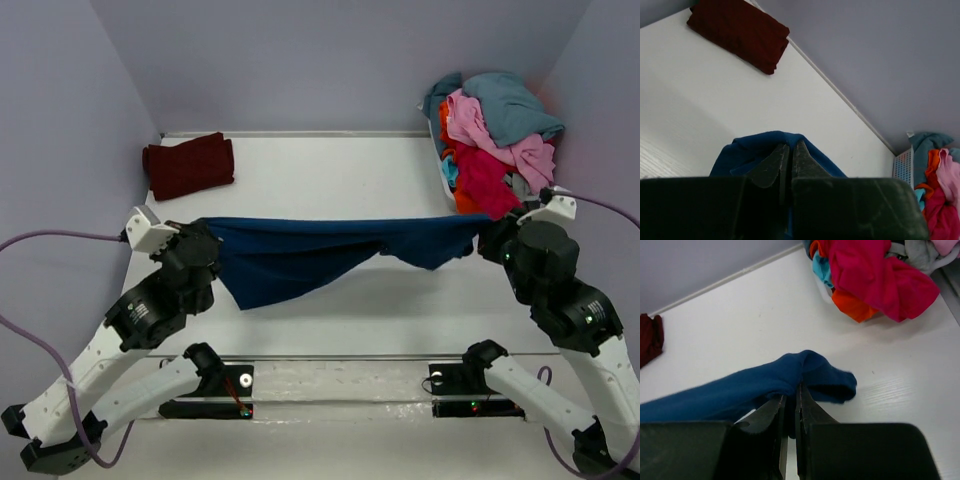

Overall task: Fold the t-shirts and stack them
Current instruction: Flatten out the tshirt

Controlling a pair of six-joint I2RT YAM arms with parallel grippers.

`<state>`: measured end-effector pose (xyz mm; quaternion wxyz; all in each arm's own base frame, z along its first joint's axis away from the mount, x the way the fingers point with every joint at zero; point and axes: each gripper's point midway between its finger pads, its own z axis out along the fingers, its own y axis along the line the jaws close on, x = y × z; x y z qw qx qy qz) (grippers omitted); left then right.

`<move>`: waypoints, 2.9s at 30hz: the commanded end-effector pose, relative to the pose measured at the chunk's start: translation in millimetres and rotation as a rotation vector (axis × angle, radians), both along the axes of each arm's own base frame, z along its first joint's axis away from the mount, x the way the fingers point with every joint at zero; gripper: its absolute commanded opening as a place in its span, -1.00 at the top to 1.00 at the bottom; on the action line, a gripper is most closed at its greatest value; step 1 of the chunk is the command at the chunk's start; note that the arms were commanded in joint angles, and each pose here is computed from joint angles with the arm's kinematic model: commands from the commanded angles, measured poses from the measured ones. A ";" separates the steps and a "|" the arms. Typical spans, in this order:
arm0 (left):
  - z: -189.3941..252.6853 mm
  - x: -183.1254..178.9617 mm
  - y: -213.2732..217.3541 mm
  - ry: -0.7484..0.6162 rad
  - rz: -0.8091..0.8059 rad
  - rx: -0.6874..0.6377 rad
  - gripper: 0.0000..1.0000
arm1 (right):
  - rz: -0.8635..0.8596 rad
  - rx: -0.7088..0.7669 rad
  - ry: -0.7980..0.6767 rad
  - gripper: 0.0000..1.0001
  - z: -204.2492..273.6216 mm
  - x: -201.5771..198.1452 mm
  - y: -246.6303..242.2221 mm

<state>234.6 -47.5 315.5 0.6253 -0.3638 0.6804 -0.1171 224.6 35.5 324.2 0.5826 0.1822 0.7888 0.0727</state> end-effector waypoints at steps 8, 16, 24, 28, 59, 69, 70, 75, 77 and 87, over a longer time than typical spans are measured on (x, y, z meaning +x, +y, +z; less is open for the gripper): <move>30.2 -27.6 60.8 -0.086 0.211 0.019 0.89 | -0.041 -0.024 -0.002 0.86 1.4 -14.2 -15.7; 25.8 -8.0 39.6 -0.077 0.192 0.057 0.89 | 0.002 -0.071 0.082 0.85 -22.5 14.7 6.2; -16.3 32.7 -3.5 -0.013 0.159 0.057 0.89 | 0.051 -0.113 0.176 0.86 -72.2 78.4 48.6; -55.9 60.5 -12.1 0.068 0.133 0.053 0.89 | 0.065 -0.118 0.210 0.86 -94.2 100.2 63.7; -128.7 284.9 0.3 0.228 0.119 0.042 0.89 | -0.034 -0.122 0.357 0.86 -151.6 267.1 51.2; -135.7 308.2 -1.4 0.242 0.067 0.036 0.10 | 0.002 -0.142 0.397 0.31 -157.6 292.6 58.1; -140.9 302.6 0.3 0.247 0.067 0.044 -0.12 | 0.008 -0.138 0.382 0.10 -151.2 290.5 58.3; -120.5 291.5 6.9 0.195 0.080 0.058 -0.91 | 0.017 -0.138 0.367 -0.85 -143.2 280.1 56.2; -111.3 290.0 7.9 0.178 0.077 0.067 -0.94 | 0.015 -0.144 0.353 -0.95 -135.1 277.1 54.0; -111.5 225.0 -5.2 0.252 0.119 0.083 -0.87 | 0.056 -0.085 0.395 -0.86 -141.6 204.2 55.9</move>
